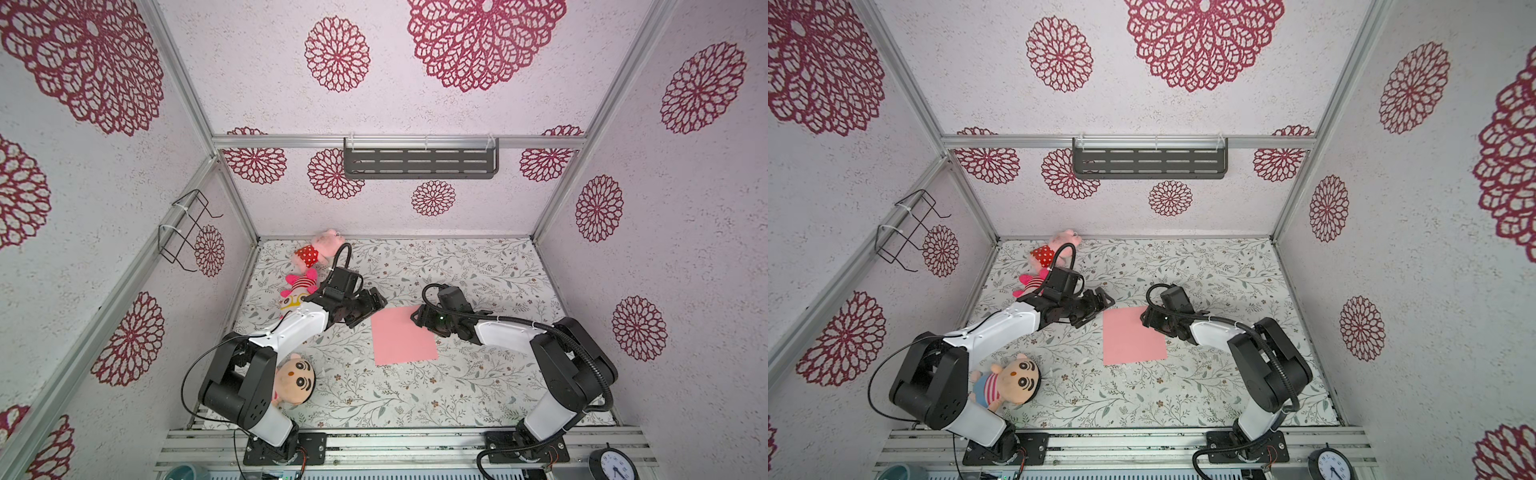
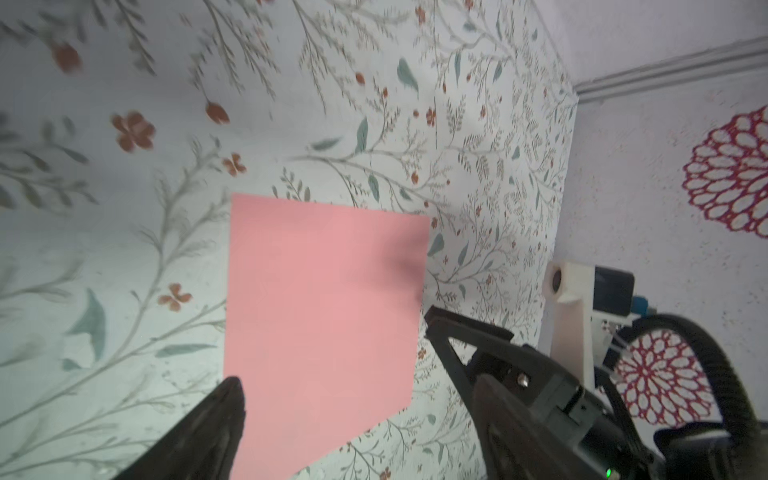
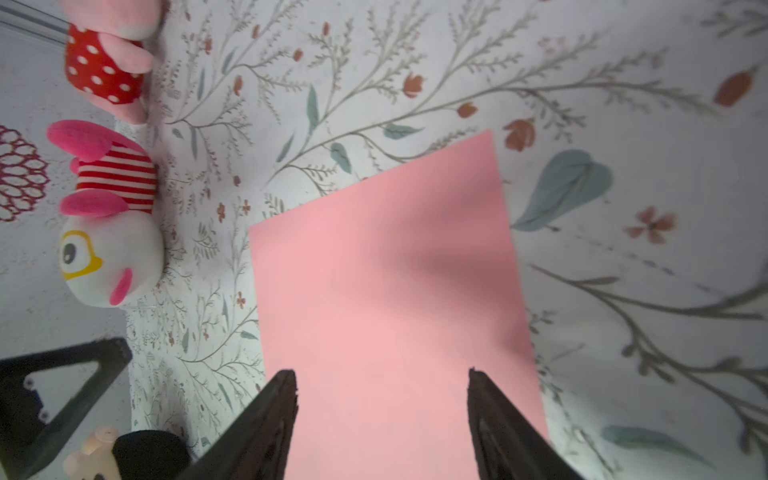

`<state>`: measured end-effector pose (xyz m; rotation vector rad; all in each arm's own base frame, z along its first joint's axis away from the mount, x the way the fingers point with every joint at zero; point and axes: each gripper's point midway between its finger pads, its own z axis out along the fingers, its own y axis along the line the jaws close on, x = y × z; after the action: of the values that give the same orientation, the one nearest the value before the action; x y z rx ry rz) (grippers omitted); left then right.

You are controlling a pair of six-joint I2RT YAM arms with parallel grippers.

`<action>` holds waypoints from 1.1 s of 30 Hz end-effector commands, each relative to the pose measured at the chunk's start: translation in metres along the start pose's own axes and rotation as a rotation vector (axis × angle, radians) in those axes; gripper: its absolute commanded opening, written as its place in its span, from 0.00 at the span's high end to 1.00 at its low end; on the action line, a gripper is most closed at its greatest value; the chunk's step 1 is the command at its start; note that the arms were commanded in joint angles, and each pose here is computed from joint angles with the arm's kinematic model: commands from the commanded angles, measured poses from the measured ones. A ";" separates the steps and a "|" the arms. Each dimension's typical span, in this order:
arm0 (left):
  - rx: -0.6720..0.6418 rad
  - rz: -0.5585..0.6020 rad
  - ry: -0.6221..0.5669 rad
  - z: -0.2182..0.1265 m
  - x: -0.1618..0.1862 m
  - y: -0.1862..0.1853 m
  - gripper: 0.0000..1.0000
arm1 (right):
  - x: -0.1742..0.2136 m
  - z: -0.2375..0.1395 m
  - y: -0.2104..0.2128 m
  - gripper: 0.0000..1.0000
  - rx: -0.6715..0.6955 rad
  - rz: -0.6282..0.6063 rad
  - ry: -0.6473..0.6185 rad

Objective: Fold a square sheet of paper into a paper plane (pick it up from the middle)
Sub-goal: 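Pinch the middle of the pink sheet with both grippers and lift it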

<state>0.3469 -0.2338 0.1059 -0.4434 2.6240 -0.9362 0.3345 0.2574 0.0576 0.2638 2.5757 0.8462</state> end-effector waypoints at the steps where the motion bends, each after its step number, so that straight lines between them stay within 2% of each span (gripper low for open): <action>1: 0.002 -0.069 0.098 0.015 0.023 0.001 0.18 | 0.003 0.002 -0.002 0.36 0.033 -0.044 0.059; 4: -0.019 -0.074 0.146 0.024 0.031 0.007 0.23 | 0.008 0.005 -0.006 0.39 0.041 -0.037 0.086; 14: -0.029 -0.087 0.250 0.049 0.049 0.015 0.23 | 0.025 0.006 -0.021 0.42 0.069 -0.016 0.141; 21: 0.008 -0.073 0.263 0.058 0.050 0.006 0.21 | 0.035 0.009 -0.030 0.43 0.084 0.001 0.166; 33: -0.070 -0.080 0.299 0.075 0.059 0.027 0.24 | 0.045 0.011 -0.033 0.43 0.057 0.016 0.193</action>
<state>0.3221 -0.2768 0.0313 -0.4546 2.9019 -1.0318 0.3182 0.2565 0.0363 0.2144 2.6904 0.8575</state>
